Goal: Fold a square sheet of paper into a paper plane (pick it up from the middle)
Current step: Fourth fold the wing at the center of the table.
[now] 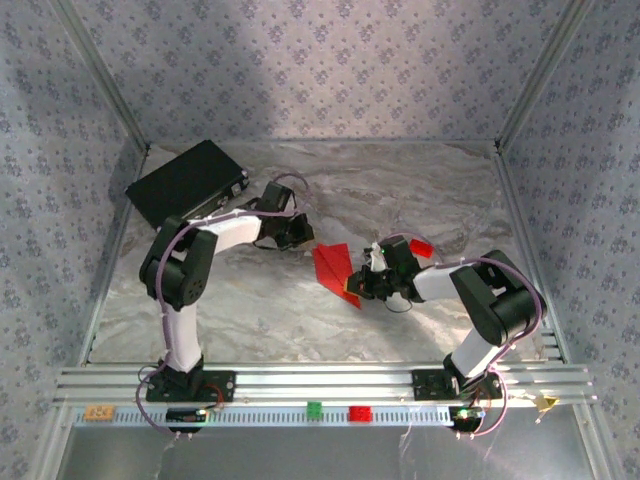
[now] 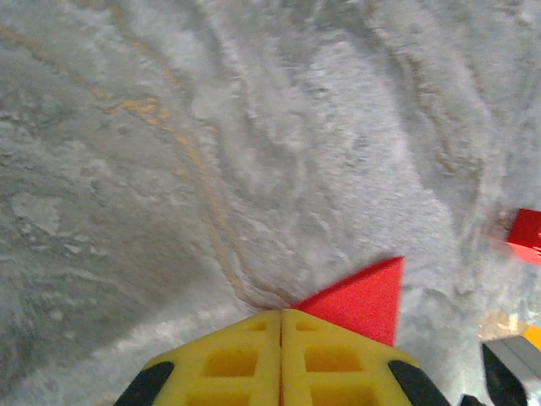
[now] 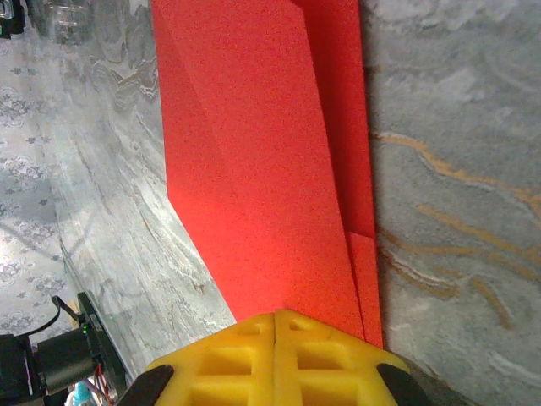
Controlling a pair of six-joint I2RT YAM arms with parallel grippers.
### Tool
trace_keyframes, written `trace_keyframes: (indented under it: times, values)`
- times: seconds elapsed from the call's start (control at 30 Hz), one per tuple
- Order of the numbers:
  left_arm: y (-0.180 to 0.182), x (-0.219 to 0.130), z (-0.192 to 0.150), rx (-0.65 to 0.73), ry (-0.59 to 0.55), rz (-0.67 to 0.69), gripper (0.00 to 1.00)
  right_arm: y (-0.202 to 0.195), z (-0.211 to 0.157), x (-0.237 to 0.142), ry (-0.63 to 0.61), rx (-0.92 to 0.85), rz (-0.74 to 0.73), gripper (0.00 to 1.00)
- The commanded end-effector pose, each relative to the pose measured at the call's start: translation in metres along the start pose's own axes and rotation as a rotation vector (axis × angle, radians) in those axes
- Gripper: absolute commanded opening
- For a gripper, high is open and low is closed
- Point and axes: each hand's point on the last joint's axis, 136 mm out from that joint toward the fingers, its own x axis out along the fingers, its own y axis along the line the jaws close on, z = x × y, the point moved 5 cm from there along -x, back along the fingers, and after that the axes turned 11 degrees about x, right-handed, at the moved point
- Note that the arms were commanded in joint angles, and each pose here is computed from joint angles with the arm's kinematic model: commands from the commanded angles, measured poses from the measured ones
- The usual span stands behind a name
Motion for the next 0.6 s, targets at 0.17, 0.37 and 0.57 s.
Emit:
trace_keyframes:
  times: [0.17,0.37,0.57]
  values:
    - [-0.053,0.007,-0.027,0.144,0.042,-0.144,0.08,-0.044,-0.020,0.000,0.063,0.112,-0.173,0.00]
    - [-0.054,0.038,-0.051,0.152,0.134,-0.149,0.07,-0.041,-0.018,-0.002,0.057,0.113,-0.165,0.00]
    - [-0.028,0.054,-0.064,0.107,0.169,-0.084,0.04,-0.021,-0.010,-0.006,0.037,0.091,-0.124,0.00]
